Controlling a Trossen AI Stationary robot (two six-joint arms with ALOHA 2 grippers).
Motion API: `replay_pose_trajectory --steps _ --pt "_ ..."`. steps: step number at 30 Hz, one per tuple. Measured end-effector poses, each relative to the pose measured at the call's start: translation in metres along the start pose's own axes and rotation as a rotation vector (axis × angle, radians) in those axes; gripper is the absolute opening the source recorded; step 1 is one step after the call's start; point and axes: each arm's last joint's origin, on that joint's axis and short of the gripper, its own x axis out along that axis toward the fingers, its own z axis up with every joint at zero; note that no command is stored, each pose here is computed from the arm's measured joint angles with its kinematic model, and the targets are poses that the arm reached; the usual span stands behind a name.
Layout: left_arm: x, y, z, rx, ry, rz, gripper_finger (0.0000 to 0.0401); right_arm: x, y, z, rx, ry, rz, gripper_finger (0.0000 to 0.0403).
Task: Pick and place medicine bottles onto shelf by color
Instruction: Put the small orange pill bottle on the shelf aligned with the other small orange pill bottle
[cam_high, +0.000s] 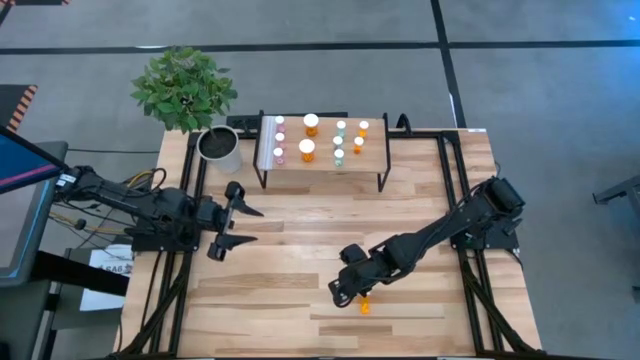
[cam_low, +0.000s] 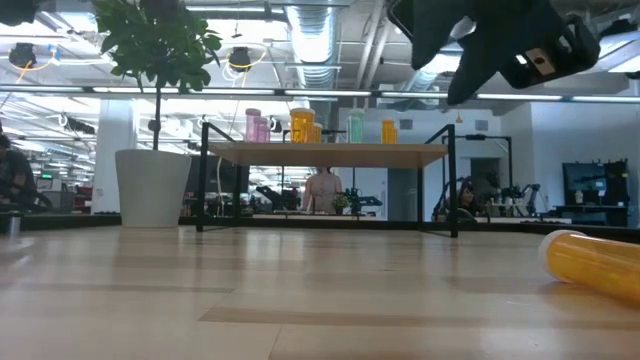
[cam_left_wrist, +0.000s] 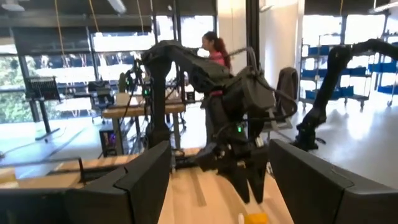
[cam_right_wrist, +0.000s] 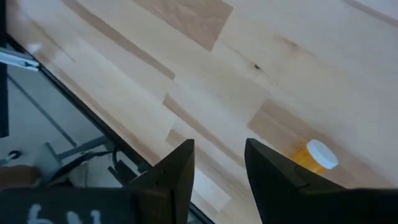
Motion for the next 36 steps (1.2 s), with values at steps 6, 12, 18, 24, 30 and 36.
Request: replay_pose_trajectory --steps 6,12,18,24,30,36 --pt "-0.001 0.0 -0.002 -0.001 0.023 -0.002 0.0258 0.0 -0.004 0.002 0.006 -0.066 -0.044 0.0193" --pt "-0.001 0.0 -0.002 0.0 0.023 -0.002 0.0258 -0.002 -0.017 -0.003 0.079 -0.064 -0.178 0.0247" --pt "-0.001 0.0 -0.003 0.001 0.034 -0.002 0.0258 -0.005 -0.031 -0.025 0.137 -0.076 -0.317 0.0269" --pt "-0.001 0.0 -0.003 0.001 0.037 -0.003 0.0258 0.012 -0.039 -0.05 0.177 -0.091 -0.213 0.027" --pt "-0.001 0.0 -0.002 0.002 0.027 0.008 0.0258 0.023 -0.058 -0.059 0.244 -0.095 -0.237 0.027" --pt "-0.001 0.0 -0.002 -0.002 0.027 0.009 0.0258 0.028 -0.06 -0.054 0.278 -0.098 -0.209 0.027"
